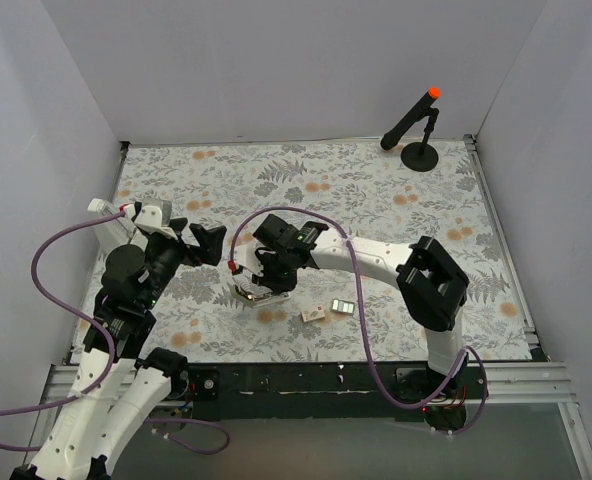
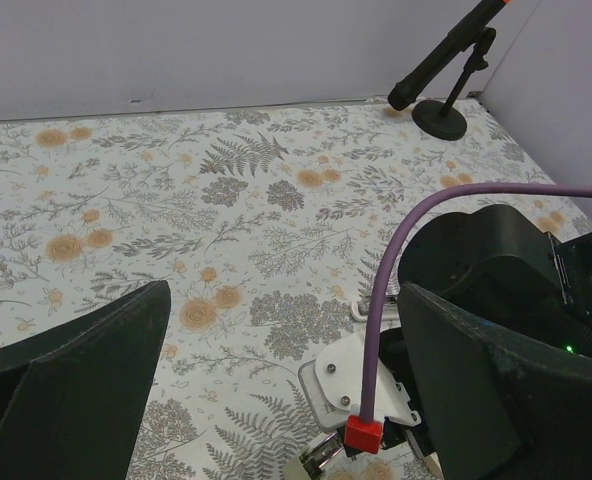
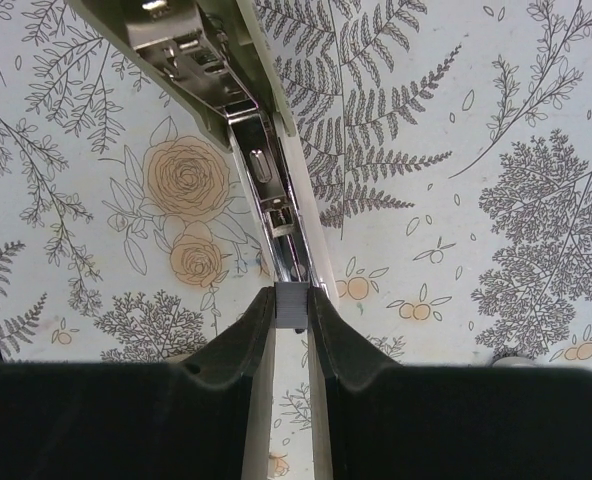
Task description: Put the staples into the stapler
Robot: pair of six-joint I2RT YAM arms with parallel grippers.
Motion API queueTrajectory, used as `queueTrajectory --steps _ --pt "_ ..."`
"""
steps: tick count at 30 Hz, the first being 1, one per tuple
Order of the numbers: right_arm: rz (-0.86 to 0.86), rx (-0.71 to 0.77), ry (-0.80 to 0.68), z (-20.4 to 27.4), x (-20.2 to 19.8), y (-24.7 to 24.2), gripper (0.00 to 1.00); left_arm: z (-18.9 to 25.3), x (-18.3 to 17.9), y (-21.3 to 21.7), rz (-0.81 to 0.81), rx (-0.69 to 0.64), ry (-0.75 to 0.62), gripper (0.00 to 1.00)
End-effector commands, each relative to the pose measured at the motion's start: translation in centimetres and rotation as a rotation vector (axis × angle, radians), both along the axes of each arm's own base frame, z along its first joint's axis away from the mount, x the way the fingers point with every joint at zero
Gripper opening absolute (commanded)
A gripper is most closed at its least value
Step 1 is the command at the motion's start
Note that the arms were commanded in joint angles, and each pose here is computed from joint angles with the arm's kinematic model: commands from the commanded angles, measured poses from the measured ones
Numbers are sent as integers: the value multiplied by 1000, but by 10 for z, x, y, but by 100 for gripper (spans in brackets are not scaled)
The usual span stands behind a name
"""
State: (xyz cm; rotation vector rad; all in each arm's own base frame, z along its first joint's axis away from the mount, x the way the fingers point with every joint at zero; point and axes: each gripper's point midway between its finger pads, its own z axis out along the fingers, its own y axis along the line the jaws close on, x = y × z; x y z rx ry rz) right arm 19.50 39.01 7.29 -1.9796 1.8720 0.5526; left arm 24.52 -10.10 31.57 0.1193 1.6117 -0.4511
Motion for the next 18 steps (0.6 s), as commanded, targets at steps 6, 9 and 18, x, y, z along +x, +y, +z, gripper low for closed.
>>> queueTrajectory --steps 6,9,18 --pt "92 50 -96 8 13 19 22 9 -2 1 1 11 -12 98" --pt "103 46 -94 7 13 19 22 9 -2 1 -1 8 -11 98" --pt "148 38 -87 0 9 17 22 6 -3 0 -5 1 -3 98"
